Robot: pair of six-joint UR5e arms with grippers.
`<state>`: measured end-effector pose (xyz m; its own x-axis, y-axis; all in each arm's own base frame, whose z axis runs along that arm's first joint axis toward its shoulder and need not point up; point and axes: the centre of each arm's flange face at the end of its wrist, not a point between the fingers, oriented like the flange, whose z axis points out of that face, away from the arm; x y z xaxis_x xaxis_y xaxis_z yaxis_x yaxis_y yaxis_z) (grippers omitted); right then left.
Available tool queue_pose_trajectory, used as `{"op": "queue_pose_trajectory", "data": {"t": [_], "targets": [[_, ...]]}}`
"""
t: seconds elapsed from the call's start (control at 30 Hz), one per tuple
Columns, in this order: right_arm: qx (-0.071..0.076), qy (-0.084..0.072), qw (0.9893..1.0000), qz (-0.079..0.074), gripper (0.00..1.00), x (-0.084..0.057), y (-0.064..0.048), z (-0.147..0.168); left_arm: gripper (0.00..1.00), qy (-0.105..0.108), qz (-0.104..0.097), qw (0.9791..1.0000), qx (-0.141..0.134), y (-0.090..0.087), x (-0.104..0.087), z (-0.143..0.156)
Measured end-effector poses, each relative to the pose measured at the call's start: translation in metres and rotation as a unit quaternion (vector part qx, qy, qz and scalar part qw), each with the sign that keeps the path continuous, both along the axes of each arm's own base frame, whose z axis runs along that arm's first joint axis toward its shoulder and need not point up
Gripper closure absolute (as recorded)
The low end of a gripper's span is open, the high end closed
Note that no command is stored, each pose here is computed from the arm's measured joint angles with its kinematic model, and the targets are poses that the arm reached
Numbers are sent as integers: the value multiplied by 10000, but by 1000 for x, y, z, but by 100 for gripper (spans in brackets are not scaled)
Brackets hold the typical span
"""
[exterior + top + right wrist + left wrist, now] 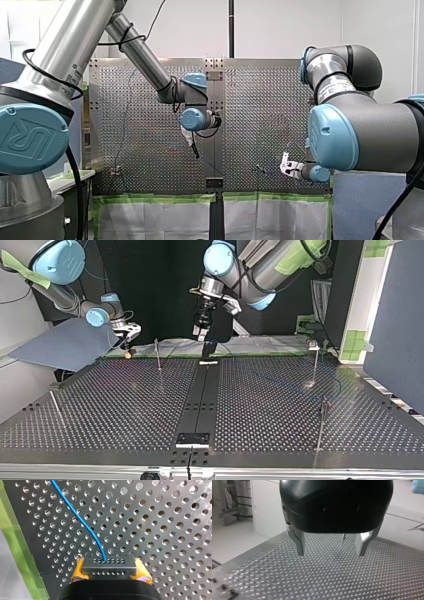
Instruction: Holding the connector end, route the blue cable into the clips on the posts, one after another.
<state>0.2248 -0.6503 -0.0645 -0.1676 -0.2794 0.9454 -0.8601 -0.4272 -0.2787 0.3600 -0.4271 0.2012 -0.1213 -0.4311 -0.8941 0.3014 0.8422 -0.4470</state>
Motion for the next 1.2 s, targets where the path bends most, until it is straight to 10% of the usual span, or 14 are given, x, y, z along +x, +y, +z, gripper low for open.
{"op": "queue_pose_trajectory", "data": {"t": [0.7, 1.2], "targets": [[5, 104, 9999, 40, 100, 4, -1, 5, 0, -50, 182, 9998, 104, 57, -58, 24], [-133, 231, 9996, -90, 100, 18, -8, 83, 0, 20, 141, 9998, 172, 93, -107, 24]]}}
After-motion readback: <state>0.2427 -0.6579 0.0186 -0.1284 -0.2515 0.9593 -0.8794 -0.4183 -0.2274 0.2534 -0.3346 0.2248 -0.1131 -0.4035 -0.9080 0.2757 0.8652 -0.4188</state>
